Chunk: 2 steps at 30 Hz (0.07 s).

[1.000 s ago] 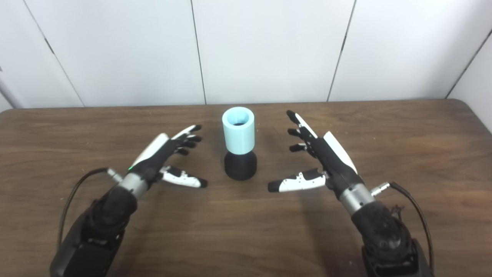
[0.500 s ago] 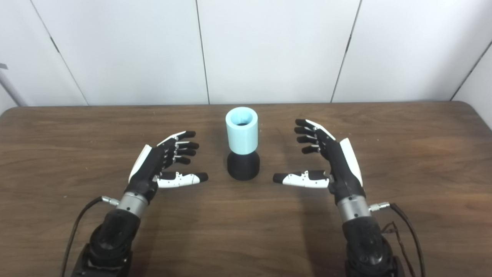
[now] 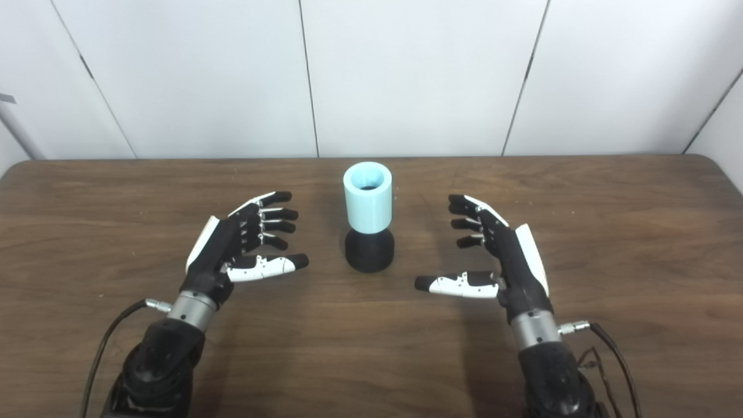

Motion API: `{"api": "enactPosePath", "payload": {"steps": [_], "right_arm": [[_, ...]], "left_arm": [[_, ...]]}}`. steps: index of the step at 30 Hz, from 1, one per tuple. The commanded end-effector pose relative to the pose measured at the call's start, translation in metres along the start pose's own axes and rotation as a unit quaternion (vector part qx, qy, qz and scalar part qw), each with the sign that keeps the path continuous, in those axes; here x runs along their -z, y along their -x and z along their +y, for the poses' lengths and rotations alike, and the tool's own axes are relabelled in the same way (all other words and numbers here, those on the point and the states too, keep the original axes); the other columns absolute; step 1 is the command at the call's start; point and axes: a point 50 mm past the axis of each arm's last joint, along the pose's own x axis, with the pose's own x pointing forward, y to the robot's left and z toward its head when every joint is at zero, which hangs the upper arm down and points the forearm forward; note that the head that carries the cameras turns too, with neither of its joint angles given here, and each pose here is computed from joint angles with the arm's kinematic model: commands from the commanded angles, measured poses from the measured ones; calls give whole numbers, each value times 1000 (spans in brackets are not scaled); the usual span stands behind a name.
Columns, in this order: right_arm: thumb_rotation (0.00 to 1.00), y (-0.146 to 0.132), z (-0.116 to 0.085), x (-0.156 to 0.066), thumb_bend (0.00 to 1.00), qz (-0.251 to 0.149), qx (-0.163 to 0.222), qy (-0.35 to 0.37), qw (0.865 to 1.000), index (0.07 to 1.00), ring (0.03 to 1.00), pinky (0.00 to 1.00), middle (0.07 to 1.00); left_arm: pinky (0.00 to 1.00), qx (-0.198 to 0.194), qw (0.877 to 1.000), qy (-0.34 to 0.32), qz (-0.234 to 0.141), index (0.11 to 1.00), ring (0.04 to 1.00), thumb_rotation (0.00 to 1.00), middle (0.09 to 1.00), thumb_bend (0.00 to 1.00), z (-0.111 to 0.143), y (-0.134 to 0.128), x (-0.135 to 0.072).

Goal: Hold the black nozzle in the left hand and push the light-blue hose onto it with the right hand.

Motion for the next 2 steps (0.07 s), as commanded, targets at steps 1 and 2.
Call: {"api": "enactPosePath", "payload": {"steps": [1,2], "right_arm": [[99,-3,-7,-17,847,-45,19,-1,999,813,762,633,809],[100,-3,-8,-16,847,-44,20,0,999,814,762,633,810]], "left_arm": [[545,-5,999,-6,-38,725,668,0,699,695,6,-8,-17],[555,-4,999,-8,-39,724,669,0,701,695,6,-8,-17]]}}
